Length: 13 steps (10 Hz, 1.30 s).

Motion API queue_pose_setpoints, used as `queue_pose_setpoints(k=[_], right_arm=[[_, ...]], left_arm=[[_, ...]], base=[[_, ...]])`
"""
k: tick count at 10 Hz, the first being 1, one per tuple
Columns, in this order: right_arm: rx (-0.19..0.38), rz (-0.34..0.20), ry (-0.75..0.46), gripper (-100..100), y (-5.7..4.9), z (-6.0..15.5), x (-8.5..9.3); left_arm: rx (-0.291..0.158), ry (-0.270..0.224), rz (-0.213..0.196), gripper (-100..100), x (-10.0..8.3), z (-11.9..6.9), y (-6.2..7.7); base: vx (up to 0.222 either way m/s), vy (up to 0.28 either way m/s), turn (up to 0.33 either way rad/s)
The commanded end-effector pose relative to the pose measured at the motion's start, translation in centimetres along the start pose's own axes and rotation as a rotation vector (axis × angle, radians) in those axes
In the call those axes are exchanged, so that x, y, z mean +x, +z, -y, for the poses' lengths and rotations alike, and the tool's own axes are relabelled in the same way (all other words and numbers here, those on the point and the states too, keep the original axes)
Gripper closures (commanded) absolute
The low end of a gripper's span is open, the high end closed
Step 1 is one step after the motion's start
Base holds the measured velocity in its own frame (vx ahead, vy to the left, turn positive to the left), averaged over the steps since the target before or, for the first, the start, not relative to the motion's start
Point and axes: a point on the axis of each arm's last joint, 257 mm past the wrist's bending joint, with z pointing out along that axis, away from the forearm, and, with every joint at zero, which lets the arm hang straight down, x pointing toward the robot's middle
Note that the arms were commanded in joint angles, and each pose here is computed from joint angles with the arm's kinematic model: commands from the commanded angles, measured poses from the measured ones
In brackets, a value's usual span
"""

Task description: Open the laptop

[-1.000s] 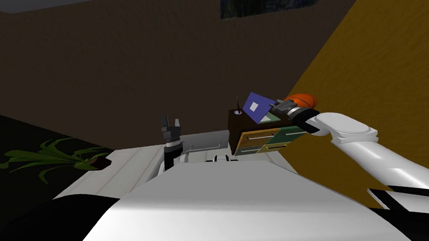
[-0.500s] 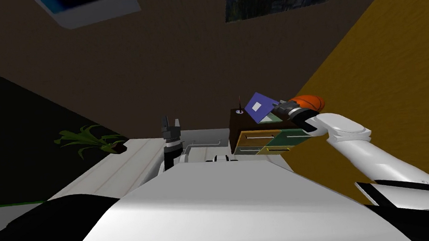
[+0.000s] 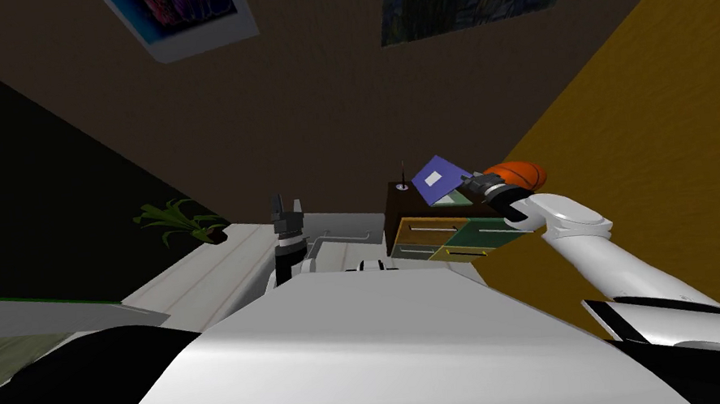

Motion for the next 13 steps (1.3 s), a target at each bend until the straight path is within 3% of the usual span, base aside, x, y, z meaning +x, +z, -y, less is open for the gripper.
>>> queue_pose_setpoints(k=[1, 2, 10, 11, 13], right_arm=[[0.019, -0.009, 0.042, 100, 0.3, 0.5, 0.8], [0.026, -0.014, 0.13, 100, 0.5, -0.1, 2.3], [0.038, -0.049, 0.46, 100, 0.4, -4.4, 8.7], [0.059, -0.027, 0.428, -100, 0.5, -1.4, 6.5], [0.068, -0.028, 0.426, -100, 0.6, 0.0, 5.8]], left_arm=[[0.0, 0.0, 0.0, 0, 0.0, 0.0, 0.0], [0.0, 0.0, 0.0, 0, 0.0, 0.0, 0.0], [0.0, 0.0, 0.0, 0, 0.0, 0.0, 0.0], [0.0, 0.0, 0.0, 0, 0.0, 0.0, 0.0], [0.0, 0.0, 0.0, 0, 0.0, 0.0, 0.0]], base=[[-0.068, -0.063, 0.05], [-0.031, -0.073, 0.006], [-0.017, -0.099, 0.009], [-0.024, -0.021, 0.062], [-0.024, 0.051, 0.05]])
